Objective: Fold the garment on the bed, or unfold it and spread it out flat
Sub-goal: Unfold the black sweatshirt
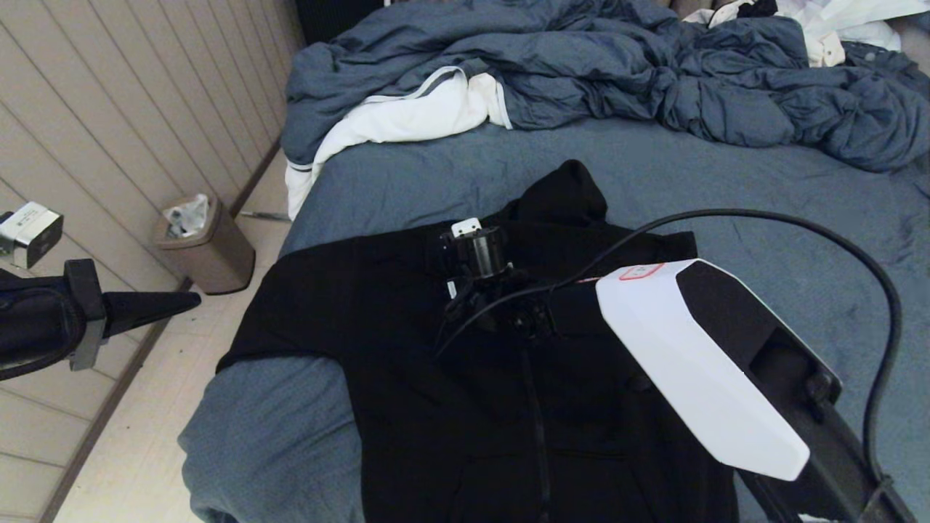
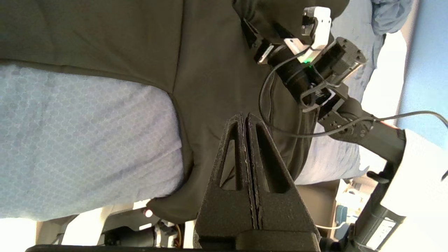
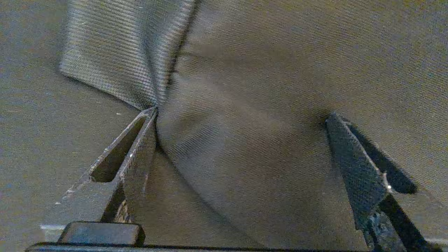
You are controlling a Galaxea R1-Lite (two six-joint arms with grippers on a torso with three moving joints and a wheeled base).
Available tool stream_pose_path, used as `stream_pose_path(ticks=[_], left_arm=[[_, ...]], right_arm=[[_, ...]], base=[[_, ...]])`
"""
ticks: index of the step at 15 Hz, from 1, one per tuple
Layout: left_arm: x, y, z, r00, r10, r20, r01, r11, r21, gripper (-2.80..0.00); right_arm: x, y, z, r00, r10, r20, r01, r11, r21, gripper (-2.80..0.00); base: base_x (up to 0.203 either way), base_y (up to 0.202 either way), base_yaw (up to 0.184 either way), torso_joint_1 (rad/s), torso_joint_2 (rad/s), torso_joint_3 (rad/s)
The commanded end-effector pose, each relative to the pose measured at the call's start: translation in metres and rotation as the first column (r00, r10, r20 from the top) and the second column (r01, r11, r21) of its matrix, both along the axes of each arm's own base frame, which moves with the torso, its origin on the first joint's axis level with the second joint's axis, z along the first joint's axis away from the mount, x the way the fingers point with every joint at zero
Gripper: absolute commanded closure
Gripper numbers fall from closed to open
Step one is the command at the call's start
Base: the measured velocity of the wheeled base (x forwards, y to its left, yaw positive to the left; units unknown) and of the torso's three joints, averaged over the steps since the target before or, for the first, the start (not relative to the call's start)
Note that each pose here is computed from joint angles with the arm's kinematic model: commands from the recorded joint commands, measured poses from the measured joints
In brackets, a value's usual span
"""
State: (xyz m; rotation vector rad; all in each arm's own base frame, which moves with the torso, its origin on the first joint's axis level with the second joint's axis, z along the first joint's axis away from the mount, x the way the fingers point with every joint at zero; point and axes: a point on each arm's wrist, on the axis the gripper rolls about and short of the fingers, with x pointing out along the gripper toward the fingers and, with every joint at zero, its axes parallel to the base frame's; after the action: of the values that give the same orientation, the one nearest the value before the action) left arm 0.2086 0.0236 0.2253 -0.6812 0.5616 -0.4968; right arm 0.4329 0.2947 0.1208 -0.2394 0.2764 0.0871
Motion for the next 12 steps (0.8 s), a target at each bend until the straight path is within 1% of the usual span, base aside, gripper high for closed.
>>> stream_pose_path(ticks=[1, 4, 7, 8, 10, 12], left_arm=[[0.004, 0.001, -0.003, 1.000, -0.003, -0.015, 0.003, 1.000, -0.007, 0.00], [0.006, 0.001, -0.004, 1.000, -0.003, -0.015, 0.003, 1.000, -0.007, 0.00], [0.005, 0.001, -0.004, 1.000, -0.003, -0.016, 0.003, 1.000, -0.007, 0.00], [0.005, 0.001, -0.004, 1.000, -0.004, -0.015, 0.003, 1.000, -0.006, 0.00], [0.005, 0.001, -0.004, 1.000, -0.004, -0.013, 0.003, 1.000, -0.005, 0.00], [0.004, 0.001, -0.004, 1.000, -0.004, -0.013, 0.003, 1.000, -0.005, 0.00]], right_arm=[[0.002, -0.001, -0.009, 1.000, -0.005, -0.018, 0.005, 1.000, -0.017, -2.80], [0.002, -0.001, -0.008, 1.000, -0.001, -0.012, 0.001, 1.000, -0.026, -2.80], [-0.002, -0.003, 0.013, 1.000, 0.000, 0.019, 0.000, 1.000, -0.009, -2.80], [-0.002, -0.005, 0.016, 1.000, -0.001, 0.024, 0.001, 1.000, -0.013, -2.80], [0.005, -0.013, 0.009, 1.000, -0.022, 0.012, 0.023, 0.999, -0.028, -2.80], [0.007, -0.013, 0.003, 1.000, -0.027, 0.001, 0.027, 0.999, -0.036, -2.80]], base=[[0.000, 0.000, 0.000, 0.000, 0.00, 0.000], [0.000, 0.000, 0.000, 0.000, 0.00, 0.000], [0.000, 0.000, 0.000, 0.000, 0.00, 0.000], [0.000, 0.000, 0.000, 0.000, 0.00, 0.000], [0.000, 0.000, 0.000, 0.000, 0.00, 0.000], [0.000, 0.000, 0.000, 0.000, 0.00, 0.000]])
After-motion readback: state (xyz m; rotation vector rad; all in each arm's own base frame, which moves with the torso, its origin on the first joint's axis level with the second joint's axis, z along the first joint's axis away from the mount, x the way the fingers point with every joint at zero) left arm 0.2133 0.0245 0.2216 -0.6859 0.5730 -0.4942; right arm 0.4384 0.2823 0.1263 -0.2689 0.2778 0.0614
